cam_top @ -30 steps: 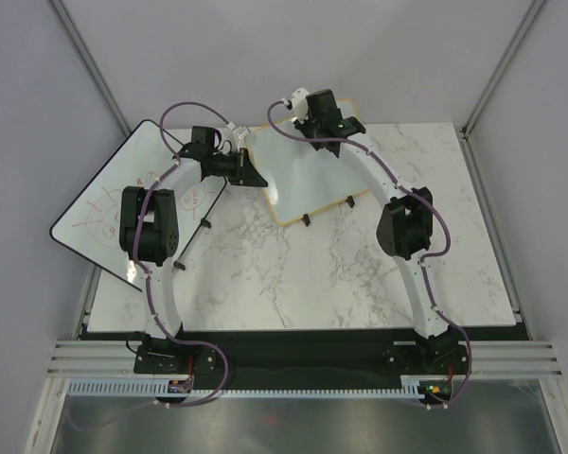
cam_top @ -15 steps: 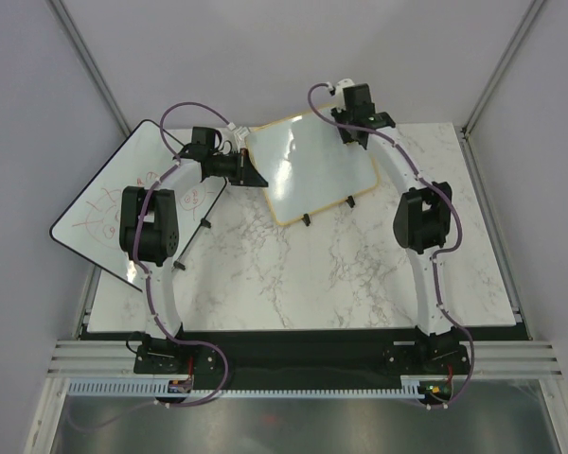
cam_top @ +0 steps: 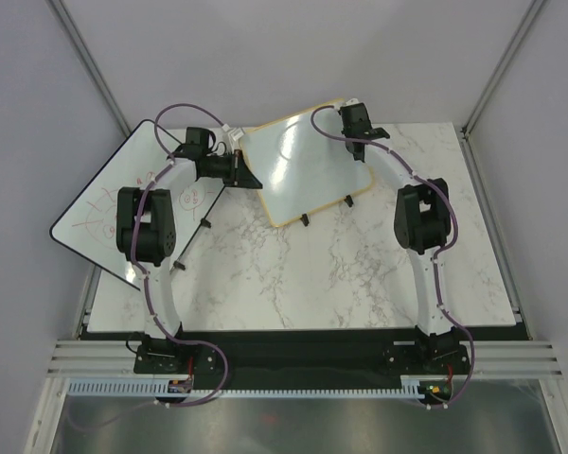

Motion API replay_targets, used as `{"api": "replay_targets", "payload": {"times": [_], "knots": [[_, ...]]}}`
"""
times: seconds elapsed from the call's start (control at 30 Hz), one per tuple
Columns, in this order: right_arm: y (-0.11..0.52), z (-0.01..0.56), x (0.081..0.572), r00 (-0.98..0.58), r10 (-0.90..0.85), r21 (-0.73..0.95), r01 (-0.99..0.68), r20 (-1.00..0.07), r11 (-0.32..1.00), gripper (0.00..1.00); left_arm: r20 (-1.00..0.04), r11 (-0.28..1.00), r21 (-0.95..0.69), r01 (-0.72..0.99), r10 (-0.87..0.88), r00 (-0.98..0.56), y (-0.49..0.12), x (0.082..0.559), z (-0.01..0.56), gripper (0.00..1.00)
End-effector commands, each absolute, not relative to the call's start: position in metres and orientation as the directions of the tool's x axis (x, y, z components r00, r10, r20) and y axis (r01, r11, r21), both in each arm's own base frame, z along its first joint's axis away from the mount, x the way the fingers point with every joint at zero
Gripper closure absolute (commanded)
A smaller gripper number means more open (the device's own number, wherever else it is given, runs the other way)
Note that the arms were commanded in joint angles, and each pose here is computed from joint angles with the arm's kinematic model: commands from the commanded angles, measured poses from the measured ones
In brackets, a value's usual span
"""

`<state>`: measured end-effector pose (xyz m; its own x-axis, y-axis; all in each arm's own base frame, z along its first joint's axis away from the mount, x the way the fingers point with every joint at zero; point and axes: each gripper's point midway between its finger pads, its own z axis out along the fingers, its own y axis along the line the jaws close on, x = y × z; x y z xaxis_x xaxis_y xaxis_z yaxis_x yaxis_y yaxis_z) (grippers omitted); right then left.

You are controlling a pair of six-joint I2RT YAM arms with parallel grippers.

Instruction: Erase the whiteboard

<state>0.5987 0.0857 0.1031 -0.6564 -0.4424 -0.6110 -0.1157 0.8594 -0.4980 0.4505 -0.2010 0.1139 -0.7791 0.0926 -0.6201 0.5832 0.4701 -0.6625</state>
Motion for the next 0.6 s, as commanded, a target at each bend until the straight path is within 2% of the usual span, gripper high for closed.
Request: {"api": "replay_targets", "payload": {"times": [0.0, 0.13, 0.17, 0.23, 0.27, 0.57], "knots": [[0.221, 0.088, 0.561, -0.589, -0.448, -0.298, -0.339, -0.673, 0.893, 1.0, -0.837, 0.438, -0.381, 0.814, 0.211, -0.505, -0.22, 0.474, 0.131, 0.98], [0.131, 0.103, 0.575, -0.666, -0.232, -0.246, -0.076, -0.709, 0.966, 1.0, -0.837, 0.433, -0.384, 0.816, 0.21, -0.505, -0.221, 0.473, 0.132, 0.98], [0.112, 0.096, 0.568, -0.69, -0.216, -0.26, -0.042, -0.691, 0.965, 1.0, -0.837, 0.433, -0.382, 0.816, 0.211, -0.504, -0.221, 0.472, 0.132, 0.98], [0.07, 0.122, 0.568, -0.657, -0.131, -0.255, 0.097, -0.743, 0.962, 1.0, -0.836, 0.431, -0.387, 0.815, 0.21, -0.508, -0.221, 0.471, 0.132, 0.98], [0.058, 0.114, 0.557, -0.673, -0.13, -0.277, 0.115, -0.728, 0.954, 1.0, -0.833, 0.43, -0.392, 0.813, 0.209, -0.513, -0.221, 0.47, 0.13, 0.98], [0.023, 0.206, 0.537, -0.501, -0.106, -0.274, 0.275, -0.859, 0.922, 1.0, -0.831, 0.439, -0.405, 0.802, 0.189, -0.523, -0.221, 0.47, 0.132, 0.98]]}}
